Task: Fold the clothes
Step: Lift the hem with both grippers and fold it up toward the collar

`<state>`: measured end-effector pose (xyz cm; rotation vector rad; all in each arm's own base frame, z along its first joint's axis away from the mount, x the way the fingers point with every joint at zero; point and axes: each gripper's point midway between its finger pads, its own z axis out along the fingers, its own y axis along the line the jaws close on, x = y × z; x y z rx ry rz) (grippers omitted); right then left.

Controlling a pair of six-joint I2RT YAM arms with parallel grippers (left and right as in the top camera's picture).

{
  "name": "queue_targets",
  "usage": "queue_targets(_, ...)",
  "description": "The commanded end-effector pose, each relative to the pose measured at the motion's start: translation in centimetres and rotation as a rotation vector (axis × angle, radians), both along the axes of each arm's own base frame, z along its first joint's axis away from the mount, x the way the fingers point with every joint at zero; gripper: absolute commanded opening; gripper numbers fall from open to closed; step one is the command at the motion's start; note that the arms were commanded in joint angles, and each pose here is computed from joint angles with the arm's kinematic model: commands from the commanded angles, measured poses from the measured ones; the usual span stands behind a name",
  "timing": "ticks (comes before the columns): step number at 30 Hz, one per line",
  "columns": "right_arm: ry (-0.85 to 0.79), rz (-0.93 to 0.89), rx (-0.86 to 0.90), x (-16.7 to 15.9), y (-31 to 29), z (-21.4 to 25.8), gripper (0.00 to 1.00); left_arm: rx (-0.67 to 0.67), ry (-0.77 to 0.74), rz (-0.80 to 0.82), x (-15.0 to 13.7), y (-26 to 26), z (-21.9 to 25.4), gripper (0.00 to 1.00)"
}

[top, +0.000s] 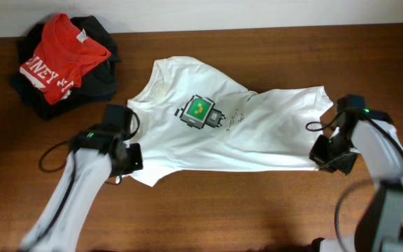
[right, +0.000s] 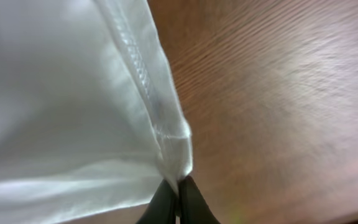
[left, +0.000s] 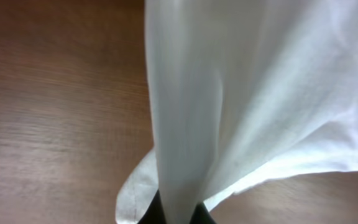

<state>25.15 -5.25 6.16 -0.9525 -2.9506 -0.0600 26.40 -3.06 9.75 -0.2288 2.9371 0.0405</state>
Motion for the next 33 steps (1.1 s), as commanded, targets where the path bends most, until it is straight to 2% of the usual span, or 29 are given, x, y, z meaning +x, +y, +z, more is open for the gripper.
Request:
queue_targets(1,-0.2,0.003,-0.02,0.1,0.6,6.6,0.04,-0.083,-0.229,0.001,-1.1,-0.5,7.8,0.01)
queue_targets(7,-0.486,0.079,-0.072,-3.2,1.8,20.8,0.04,-0.167,-0.663,-0.009,-5.6,0.0,25.5,0.01)
queue_targets(10,-0.605,0.112,-0.114,-4.9,2.2,27.3,0.04,-0.12,-0.84,0.057,-8.2,2.2,32.6,0.01)
queue_targets(16,-0.923,0.134,-0.215,-7.7,2.9,38.0,0.04,-0.141,-1.083,0.083,-12.1,3.3,41.1,0.01)
queue_targets(18,-0.983,0.134,-0.234,-8.3,3.0,39.7,0.05,-0.138,-1.147,0.1,-12.4,3.7,42.8,0.01)
queue_targets(20,-0.966,0.125,-0.248,-7.5,2.5,39.7,0.05,-0.141,-1.158,0.101,-11.4,3.6,43.3,0.01)
queue_targets(22,-0.919,0.114,-0.258,-5.4,1.5,39.0,0.04,-0.13,-1.11,0.099,-9.0,3.2,42.7,0.01)
queue_targets(24,-0.877,0.113,-0.252,-1.6,0.6,38.1,0.04,-0.075,-1.001,0.121,-3.7,3.0,40.7,0.01)
queue_targets(25,-0.856,0.112,-0.248,0.4,0.1,37.5,0.04,-0.052,-0.965,0.131,-2.0,3.1,39.9,0.01)
queue_targets(26,-0.831,0.111,-0.244,2.8,-0.6,36.6,0.04,-0.024,-0.911,0.14,0.7,3.0,38.6,0.01)
queue_targets(28,-0.769,0.113,-0.225,7.9,-1.7,33.9,0.04,0.008,-0.77,0.13,7.8,1.9,34.1,0.01)
queue_targets(30,-0.716,0.113,-0.209,11.7,-2.6,31.1,0.04,0.028,-0.673,0.122,14.3,0.9,29.3,0.01)
queue_targets(31,-0.671,0.114,-0.195,14.9,-3.4,28.3,0.04,0.038,-0.63,0.119,18.6,0.2,25.7,0.01)
queue_targets(33,-0.627,0.115,-0.182,17.6,-4.0,25.3,0.04,0.046,-0.59,0.116,22.7,-0.5,21.5,0.01)
